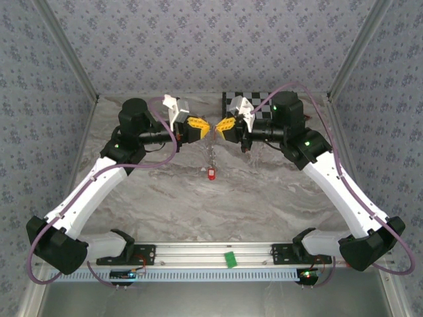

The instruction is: Put the keys on the keyring

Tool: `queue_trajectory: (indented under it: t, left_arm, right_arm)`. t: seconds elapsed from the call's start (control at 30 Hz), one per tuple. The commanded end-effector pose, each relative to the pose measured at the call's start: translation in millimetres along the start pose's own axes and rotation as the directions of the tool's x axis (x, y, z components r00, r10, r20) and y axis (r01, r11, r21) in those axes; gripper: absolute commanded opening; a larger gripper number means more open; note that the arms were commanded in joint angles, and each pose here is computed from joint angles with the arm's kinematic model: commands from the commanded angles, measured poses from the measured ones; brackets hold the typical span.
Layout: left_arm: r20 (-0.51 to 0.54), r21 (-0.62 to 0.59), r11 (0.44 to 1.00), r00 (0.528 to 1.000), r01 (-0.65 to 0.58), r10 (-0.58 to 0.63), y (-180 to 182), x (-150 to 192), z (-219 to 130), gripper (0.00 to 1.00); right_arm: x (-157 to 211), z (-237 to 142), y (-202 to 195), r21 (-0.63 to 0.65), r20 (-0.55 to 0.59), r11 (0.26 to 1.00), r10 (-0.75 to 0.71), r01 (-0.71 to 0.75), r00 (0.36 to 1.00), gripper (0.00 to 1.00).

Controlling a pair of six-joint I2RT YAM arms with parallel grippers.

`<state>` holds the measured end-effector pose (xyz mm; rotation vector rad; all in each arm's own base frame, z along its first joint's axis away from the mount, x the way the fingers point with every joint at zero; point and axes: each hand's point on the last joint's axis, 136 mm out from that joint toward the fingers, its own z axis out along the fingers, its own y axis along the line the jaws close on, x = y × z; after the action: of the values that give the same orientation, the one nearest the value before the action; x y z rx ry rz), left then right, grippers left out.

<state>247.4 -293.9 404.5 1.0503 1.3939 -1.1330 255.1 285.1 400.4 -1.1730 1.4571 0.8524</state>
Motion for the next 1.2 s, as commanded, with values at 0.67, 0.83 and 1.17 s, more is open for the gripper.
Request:
queue_trajectory:
  t: [0.67, 0.83, 1.17]
  left_arm:
    - [0.043, -0.007, 0.998, 0.997, -0.059, 0.059, -3.3, -19.3, -4.6, 0.0]
    - [0.046, -0.004, 0.998, 0.997, -0.061, 0.061, -3.4, -20.9, -4.2, 0.0]
    - [0.04, 0.005, 0.998, 0.998, -0.056, 0.056, -4.2, -19.0, -3.5, 0.0]
  right_arm:
    - [-10.3, 0.6, 15.3, -0.034, 0.027, 0.998, -0.047, 0.047, 0.999, 0.0]
    - [-6.5, 2.8, 18.1, -0.046, 0.008, 0.997, -0.054, 0.054, 0.999, 0.0]
    - [-5.0, 6.9, 20.8, -0.056, -0.006, 0.996, -0.069, 0.069, 0.998, 0.0]
